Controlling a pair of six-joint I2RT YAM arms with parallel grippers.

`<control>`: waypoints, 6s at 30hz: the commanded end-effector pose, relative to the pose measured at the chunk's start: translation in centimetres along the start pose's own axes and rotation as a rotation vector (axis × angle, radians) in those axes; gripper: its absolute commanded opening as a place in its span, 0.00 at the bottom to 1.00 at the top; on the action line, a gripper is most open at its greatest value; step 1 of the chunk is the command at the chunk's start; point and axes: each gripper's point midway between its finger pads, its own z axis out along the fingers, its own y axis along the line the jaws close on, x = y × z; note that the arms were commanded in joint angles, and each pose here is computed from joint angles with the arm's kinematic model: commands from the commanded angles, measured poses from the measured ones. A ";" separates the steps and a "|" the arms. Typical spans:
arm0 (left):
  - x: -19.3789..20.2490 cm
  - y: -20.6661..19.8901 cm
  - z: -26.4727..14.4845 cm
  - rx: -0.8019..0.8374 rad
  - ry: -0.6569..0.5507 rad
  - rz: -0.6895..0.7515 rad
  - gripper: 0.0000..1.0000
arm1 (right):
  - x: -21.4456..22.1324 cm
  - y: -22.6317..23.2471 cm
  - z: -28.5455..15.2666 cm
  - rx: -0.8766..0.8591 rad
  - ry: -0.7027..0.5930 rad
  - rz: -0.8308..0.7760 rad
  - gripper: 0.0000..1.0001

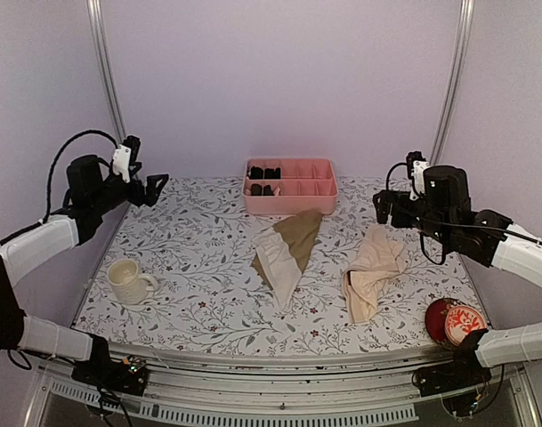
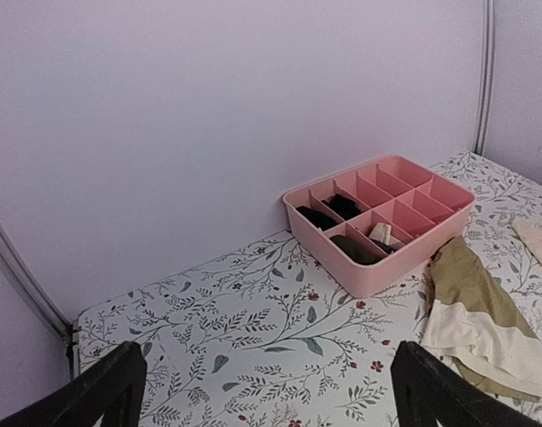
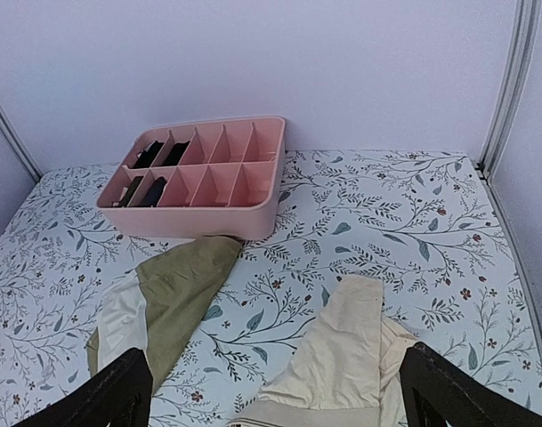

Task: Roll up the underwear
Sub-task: Pick up the underwear from the center of the board, then pass from the left arm to the right, then pick up the underwear from the center of the board.

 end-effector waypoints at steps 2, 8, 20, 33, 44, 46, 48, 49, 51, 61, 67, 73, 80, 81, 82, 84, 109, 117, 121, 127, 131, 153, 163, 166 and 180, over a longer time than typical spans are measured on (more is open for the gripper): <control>2.6 -2.6 0.8 0.178 0.011 -0.058 0.98 | -2.4 0.9 -1.6 -0.037 -0.099 0.017 0.99; 5.2 -5.7 1.8 0.330 0.088 -0.098 0.99 | -2.0 3.1 -2.1 -0.166 -0.116 -0.019 0.99; 9.0 -17.5 7.7 0.629 0.318 -0.074 0.98 | 4.7 4.7 1.9 -0.202 0.066 -0.088 0.99; 18.3 -24.5 14.7 0.637 0.671 -0.101 0.95 | 6.4 3.7 1.5 -0.197 0.053 -0.082 0.99; 21.3 -24.8 16.0 0.562 0.726 -0.079 0.87 | 7.3 3.6 2.1 -0.189 0.071 -0.097 0.99; 21.1 -24.8 15.9 0.566 0.718 -0.086 0.86 | 7.4 3.7 2.3 -0.188 0.074 -0.101 0.99; 20.6 -24.4 16.0 0.560 0.708 -0.095 0.87 | 7.5 3.6 2.3 -0.185 0.076 -0.105 0.99; 20.3 -24.1 16.0 0.553 0.702 -0.102 0.89 | 7.6 3.6 2.4 -0.185 0.078 -0.107 0.99; 19.8 -23.2 16.3 0.538 0.686 -0.117 0.92 | 7.6 3.7 2.4 -0.185 0.078 -0.111 0.99; 22.1 -23.0 16.5 0.583 0.775 -0.216 0.77 | 7.7 3.7 2.7 -0.182 0.082 -0.116 0.99; 23.4 -23.9 16.2 0.624 0.822 -0.231 0.67 | 7.8 3.7 2.8 -0.179 0.086 -0.122 0.99; 24.3 -24.2 16.1 0.625 0.849 -0.233 0.53 | 7.8 3.7 2.8 -0.179 0.086 -0.122 0.99; 24.6 -24.1 16.0 0.612 0.866 -0.236 0.40 | 8.1 3.7 3.0 -0.174 0.095 -0.131 0.99; 24.7 -24.1 15.9 0.610 0.869 -0.240 0.38 | 8.1 3.8 3.0 -0.175 0.096 -0.131 0.99; 24.7 -24.2 15.8 0.614 0.871 -0.243 0.35 | 8.1 3.8 3.1 -0.174 0.098 -0.132 0.99; 24.7 -24.4 15.7 0.619 0.876 -0.247 0.30 | 8.2 3.8 3.2 -0.175 0.101 -0.135 0.99; 7.7 -28.7 9.9 0.901 0.607 -0.327 0.00 | 8.5 18.1 1.9 -0.274 -0.196 -0.574 0.99; 7.9 -29.6 9.0 0.934 0.600 -0.360 0.00 | 9.5 22.2 5.0 -0.174 -0.210 -0.584 0.99; 8.1 -29.8 8.8 0.951 0.600 -0.374 0.00 | 9.6 24.0 6.6 -0.136 -0.214 -0.557 0.99; 6.2 -29.7 8.1 0.969 0.551 -0.372 0.00 | 11.1 24.6 9.1 -0.042 -0.206 -0.547 0.99; 5.5 -29.7 7.8 0.976 0.528 -0.373 0.00 | 10.5 25.1 10.0 0.006 -0.225 -0.523 0.91; 2.9 -29.4 6.7 1.013 0.446 -0.368 0.30 | 7.5 23.3 7.1 -0.007 -0.302 -0.515 0.01; 3.0 -27.0 5.8 0.998 0.279 -0.138 0.98 | 7.7 21.4 1.3 -0.312 -0.239 -0.535 0.01; 5.0 -27.4 6.3 0.988 0.270 -0.029 0.99 | 8.9 19.7 -0.4 -0.375 -0.200 -0.481 0.01; 11.5 -35.9 2.1 0.849 0.190 0.596 0.98 | 15.6 10.4 0.0 -0.255 0.051 -0.294 0.01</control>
